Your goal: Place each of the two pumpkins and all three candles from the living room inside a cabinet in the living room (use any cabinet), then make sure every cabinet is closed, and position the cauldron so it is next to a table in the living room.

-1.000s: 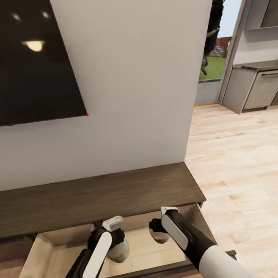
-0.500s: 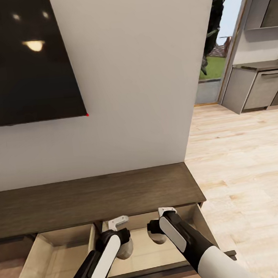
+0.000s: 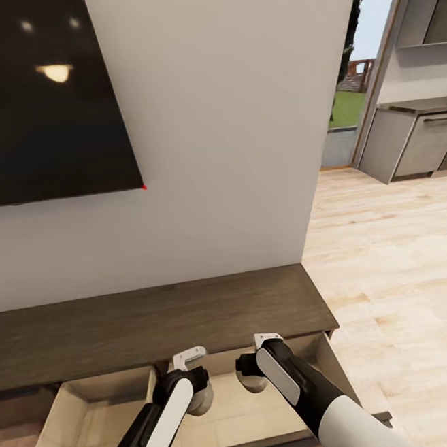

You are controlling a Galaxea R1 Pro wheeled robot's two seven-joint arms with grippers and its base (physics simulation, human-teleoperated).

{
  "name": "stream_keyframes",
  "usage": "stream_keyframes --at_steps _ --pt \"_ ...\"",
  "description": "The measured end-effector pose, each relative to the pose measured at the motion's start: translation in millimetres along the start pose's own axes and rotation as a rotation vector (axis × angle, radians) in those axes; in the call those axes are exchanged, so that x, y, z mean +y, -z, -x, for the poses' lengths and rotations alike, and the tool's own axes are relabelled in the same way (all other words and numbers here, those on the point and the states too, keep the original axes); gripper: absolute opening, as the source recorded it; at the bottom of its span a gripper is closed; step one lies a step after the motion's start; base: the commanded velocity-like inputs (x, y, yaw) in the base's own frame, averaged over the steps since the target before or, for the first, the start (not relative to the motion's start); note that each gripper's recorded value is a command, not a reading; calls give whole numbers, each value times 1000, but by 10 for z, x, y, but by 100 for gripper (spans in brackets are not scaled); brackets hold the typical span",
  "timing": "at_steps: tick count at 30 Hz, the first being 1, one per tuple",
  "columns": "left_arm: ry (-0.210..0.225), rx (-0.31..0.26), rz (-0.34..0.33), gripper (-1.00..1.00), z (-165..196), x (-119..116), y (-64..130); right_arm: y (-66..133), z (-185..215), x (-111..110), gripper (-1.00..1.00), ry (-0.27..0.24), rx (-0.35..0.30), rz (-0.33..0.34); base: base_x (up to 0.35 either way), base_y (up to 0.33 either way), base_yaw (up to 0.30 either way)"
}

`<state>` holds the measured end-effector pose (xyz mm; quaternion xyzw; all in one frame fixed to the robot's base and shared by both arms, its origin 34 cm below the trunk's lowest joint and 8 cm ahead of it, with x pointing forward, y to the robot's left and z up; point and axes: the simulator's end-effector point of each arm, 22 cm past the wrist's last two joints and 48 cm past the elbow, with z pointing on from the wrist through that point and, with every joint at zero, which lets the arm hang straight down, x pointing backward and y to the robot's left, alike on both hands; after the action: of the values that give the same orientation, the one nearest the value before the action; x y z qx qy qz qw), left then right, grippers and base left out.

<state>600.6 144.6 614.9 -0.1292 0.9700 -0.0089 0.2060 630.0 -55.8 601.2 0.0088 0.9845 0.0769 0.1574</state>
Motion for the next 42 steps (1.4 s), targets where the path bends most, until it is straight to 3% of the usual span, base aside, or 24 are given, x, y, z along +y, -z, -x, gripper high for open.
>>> stream_keyframes --at_steps 20,26,42 --pt "2 -7 -4 -100 23 -19 16 -6 -3 7 -100 -4 2 12 43 42 0" --pt "4 -9 -4 -100 -18 -5 -79 -105 -41 40 -100 -5 2 44 0 0 0" --pt "3 -29 7 -100 -93 81 -289 -321 -135 -3 -100 -5 5 48 -3 0 0"
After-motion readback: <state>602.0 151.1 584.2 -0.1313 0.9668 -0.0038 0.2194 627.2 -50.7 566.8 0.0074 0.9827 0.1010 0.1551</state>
